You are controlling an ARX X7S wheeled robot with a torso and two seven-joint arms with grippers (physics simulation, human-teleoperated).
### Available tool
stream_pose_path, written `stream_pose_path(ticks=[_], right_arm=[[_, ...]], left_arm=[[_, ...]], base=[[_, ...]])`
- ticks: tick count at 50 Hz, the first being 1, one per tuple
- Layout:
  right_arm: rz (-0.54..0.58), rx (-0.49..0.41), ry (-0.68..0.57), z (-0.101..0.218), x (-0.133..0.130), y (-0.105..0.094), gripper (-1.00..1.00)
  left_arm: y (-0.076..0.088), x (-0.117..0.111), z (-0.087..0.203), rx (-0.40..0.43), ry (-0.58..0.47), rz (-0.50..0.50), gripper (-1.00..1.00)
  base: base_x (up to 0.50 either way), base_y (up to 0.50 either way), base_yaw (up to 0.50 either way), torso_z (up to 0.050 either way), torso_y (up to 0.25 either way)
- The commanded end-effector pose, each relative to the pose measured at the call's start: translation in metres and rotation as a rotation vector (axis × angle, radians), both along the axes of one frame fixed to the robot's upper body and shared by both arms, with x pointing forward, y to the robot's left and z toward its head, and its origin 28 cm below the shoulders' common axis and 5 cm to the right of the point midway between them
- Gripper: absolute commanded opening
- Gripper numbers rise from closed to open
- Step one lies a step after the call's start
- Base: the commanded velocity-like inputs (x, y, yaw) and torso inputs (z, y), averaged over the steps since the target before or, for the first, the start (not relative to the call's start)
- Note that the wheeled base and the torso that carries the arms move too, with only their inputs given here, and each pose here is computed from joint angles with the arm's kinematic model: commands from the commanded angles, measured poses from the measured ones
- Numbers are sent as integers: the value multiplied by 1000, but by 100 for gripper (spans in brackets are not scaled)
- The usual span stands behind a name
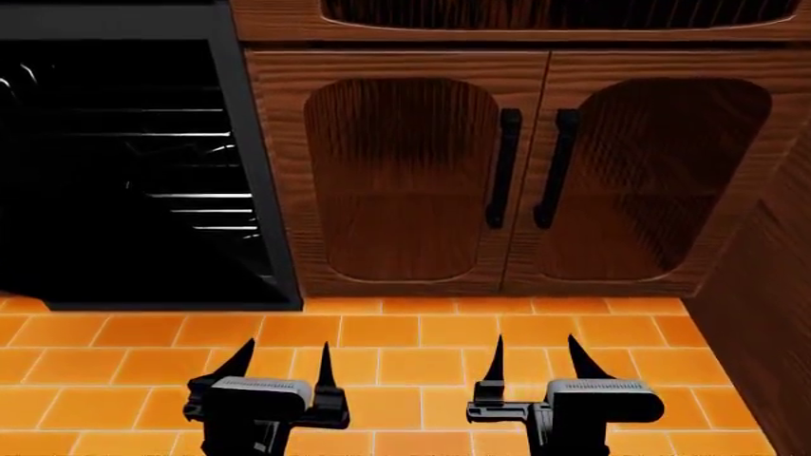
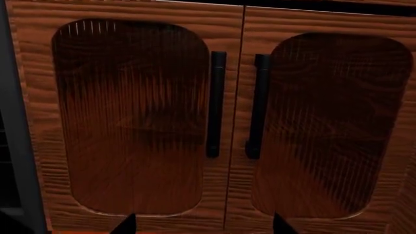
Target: Close the dishwasher door
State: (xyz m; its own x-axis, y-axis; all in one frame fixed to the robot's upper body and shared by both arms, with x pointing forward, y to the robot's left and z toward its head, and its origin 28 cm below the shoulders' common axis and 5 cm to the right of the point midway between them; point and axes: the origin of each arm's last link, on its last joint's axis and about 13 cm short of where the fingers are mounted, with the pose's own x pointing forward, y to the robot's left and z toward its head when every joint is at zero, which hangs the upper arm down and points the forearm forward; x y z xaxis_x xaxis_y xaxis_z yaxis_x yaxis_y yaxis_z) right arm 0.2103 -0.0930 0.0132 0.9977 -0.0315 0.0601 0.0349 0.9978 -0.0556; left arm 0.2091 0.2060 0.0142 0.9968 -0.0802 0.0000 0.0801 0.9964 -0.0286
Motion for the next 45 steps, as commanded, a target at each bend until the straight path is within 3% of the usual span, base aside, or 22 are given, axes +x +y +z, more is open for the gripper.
stream_pose_path(ticks=[1, 45], right_arm=[[2, 2, -3, 0, 0, 0, 100], [15, 9, -11, 1, -1, 0, 100]], left_arm=[[0, 0, 0, 0, -5, 17, 100], [2, 3, 0, 12, -20, 97, 100]], base=[[0, 0, 0, -50, 0], [0, 0, 0, -50, 23]])
